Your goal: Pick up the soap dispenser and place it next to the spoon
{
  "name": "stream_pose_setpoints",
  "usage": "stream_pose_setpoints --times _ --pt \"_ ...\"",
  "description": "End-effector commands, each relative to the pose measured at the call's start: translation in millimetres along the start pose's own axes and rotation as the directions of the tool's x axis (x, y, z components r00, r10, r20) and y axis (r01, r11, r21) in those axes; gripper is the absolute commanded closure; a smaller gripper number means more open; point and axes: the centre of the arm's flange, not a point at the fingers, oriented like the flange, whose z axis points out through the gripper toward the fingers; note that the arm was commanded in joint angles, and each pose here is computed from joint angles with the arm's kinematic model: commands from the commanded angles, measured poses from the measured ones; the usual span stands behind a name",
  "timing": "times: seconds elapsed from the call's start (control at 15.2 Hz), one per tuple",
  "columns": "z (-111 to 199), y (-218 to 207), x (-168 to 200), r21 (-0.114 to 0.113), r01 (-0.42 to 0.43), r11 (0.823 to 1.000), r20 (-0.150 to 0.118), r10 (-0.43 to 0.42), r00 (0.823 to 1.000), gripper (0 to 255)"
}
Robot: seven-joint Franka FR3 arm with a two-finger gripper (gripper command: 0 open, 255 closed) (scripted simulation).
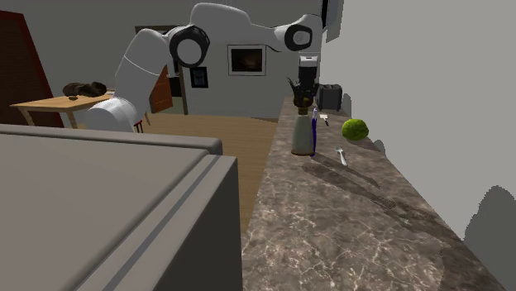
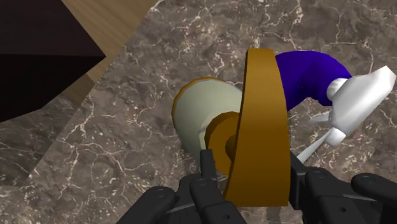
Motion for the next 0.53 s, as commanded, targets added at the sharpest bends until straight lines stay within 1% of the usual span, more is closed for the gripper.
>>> stream_pose_setpoints --times 0.0,0.4,0.46 --pt "10.1 0.3 -0.6 0.001 0.000 1.000 0.000 0.000 1.000 255" --pt "42.1 1.4 0.6 0.001 0.000 1.000 0.000 0.000 1.000 255" --pt "42.1 1.4 0.6 0.001 0.000 1.000 0.000 0.000 1.000 255"
